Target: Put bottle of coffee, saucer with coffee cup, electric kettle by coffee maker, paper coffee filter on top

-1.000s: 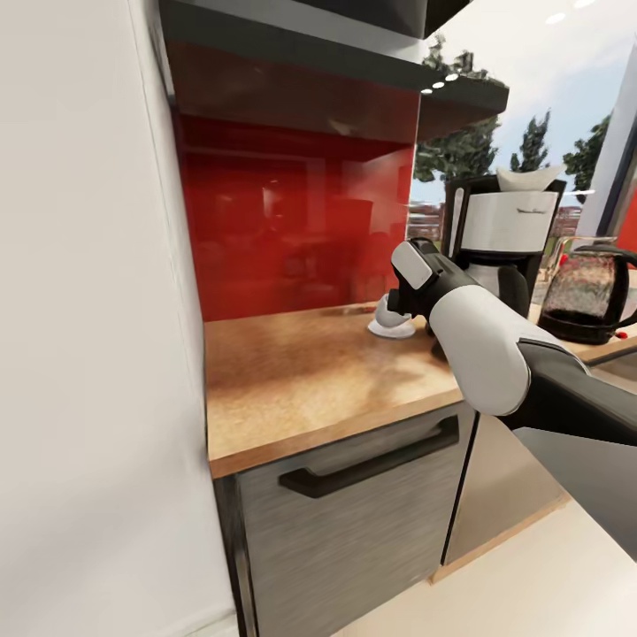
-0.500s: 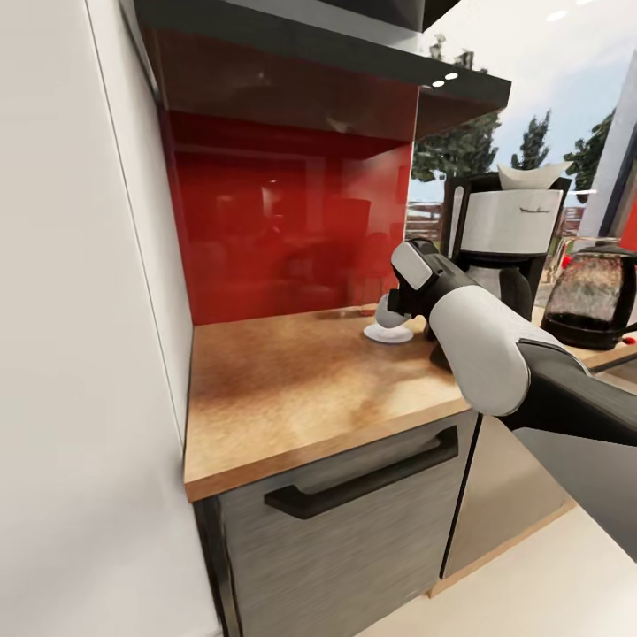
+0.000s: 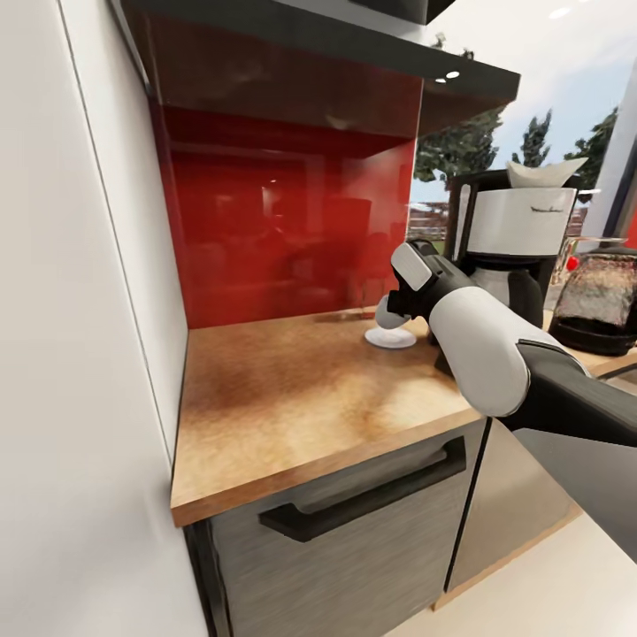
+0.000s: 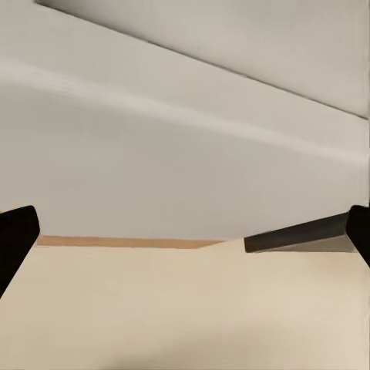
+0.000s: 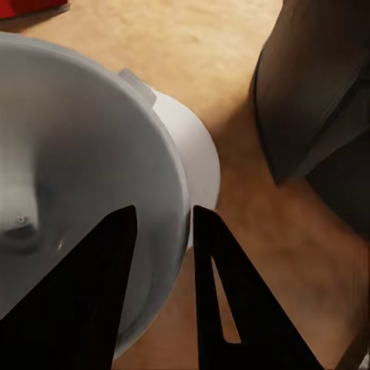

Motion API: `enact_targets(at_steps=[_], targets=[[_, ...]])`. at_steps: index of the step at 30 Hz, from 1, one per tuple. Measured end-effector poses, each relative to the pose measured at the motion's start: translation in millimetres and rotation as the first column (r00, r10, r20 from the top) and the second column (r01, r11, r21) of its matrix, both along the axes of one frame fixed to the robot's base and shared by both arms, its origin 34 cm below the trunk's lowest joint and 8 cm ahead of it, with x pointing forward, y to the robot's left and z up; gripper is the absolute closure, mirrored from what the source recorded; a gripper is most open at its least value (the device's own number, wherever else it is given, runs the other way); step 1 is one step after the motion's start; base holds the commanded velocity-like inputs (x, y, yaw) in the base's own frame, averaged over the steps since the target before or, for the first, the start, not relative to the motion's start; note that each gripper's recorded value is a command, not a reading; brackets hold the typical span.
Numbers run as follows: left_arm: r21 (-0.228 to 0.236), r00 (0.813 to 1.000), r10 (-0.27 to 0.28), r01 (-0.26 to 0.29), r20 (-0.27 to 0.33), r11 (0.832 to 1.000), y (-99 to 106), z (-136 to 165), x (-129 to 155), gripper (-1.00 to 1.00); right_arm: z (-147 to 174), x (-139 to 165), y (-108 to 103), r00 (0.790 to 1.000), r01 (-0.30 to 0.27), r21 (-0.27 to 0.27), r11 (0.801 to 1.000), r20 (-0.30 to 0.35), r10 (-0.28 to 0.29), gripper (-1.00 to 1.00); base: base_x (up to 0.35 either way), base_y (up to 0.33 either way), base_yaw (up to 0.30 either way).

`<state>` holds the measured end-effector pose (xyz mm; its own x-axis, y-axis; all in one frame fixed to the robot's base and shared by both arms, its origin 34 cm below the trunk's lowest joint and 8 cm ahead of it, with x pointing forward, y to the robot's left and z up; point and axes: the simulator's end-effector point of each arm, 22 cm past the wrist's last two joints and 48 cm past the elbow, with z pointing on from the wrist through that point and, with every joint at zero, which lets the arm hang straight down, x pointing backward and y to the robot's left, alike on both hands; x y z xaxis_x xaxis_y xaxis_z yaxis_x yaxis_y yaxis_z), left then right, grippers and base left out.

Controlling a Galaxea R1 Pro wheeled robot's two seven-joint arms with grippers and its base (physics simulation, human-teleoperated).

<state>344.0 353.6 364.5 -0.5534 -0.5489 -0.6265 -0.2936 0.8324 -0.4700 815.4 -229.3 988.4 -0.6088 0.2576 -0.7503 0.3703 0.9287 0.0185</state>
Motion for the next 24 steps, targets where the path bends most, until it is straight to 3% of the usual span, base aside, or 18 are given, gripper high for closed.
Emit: enact_targets(at_steps=[24], targets=[[-0.007,1.000,0.001,-0.001,-0.003,1.000,-4.2,-1.3,-1.9,-1.00,0.0,1.2,-2.1,1.000,0.002,-0.022,1.000,0.007,-0.002,1.00,0.032,0.000,0.000]])
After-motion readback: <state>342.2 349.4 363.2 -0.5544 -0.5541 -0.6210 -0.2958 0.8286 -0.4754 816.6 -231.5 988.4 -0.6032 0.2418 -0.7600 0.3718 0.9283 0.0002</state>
